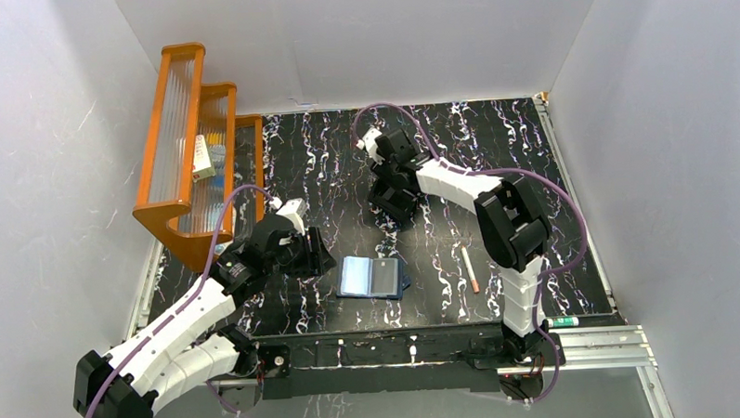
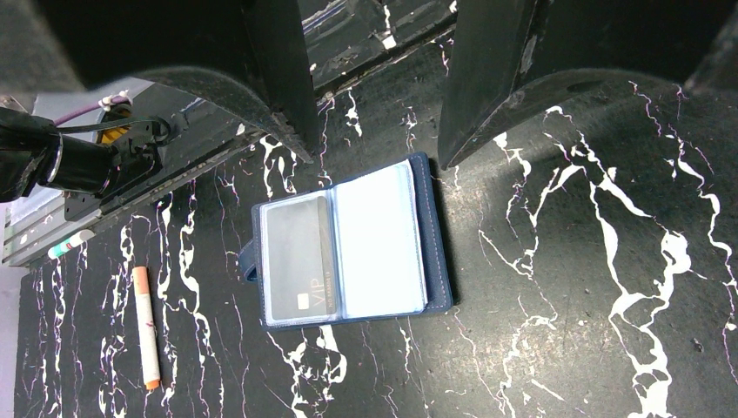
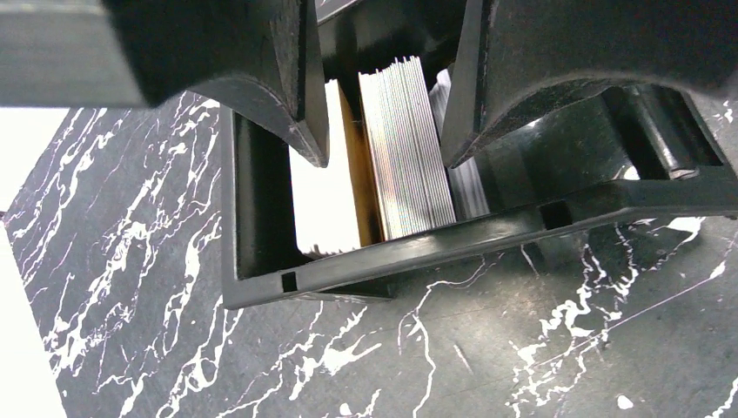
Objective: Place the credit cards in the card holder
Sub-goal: Pick up the credit card from the storage box.
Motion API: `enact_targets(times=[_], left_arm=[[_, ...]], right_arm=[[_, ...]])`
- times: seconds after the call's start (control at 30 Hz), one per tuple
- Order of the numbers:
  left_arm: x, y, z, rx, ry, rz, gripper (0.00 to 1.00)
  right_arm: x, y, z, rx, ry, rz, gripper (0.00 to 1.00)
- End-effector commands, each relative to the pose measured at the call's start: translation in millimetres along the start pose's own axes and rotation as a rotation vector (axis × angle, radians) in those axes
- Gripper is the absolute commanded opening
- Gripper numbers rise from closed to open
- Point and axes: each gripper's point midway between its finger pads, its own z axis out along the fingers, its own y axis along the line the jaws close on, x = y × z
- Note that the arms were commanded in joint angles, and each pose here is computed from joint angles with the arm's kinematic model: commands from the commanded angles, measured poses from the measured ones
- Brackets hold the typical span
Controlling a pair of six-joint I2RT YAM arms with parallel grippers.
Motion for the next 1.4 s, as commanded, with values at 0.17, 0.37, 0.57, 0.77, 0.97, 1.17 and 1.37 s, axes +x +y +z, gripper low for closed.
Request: enact_targets(times=[0.17,0.37,0.57,0.77,0.97,1.17,1.37], left_arm=[[-1.1,2.1,-2.0,-0.01,-0.007,-0.001,0.51],[-2.4,2.6,-1.6,-0.018,-0.006,0.002,0.52],[-0.6,3.1,-0.9,-0.017,0.001,0.002,0.52],[0.5,4.3,-0.4,-0.021,0.003,-0.001,0.52],[0.9,4.5,0.4,-0.022,0.006,-0.003,0.52],[1.2,4.5,0.8,-0.022,0.006,-0.004,0.52],[1.4,4.5,1.1,-0.021,0.006,-0.005,0.52]], right_arm=[[-9.0,-37.5,2.8,0.048,-0.047,0.113,0.56],[-0.5,-28.7,10.4,0.01,-0.03,0.121,0.53],[-1.3,-23.3,16.3,-0.016,-0.037,0.088,0.52],[2.2,-34.1,19.3,0.042,-0.015,0.052,0.56],[-8.7,-49.6,8.5,0.099,-0.051,0.065,0.49],[-20.2,-53.3,-1.3,0.097,-0.098,0.088,0.44],[-27.8,-59.1,-8.5,0.109,-0.122,0.11,0.39]])
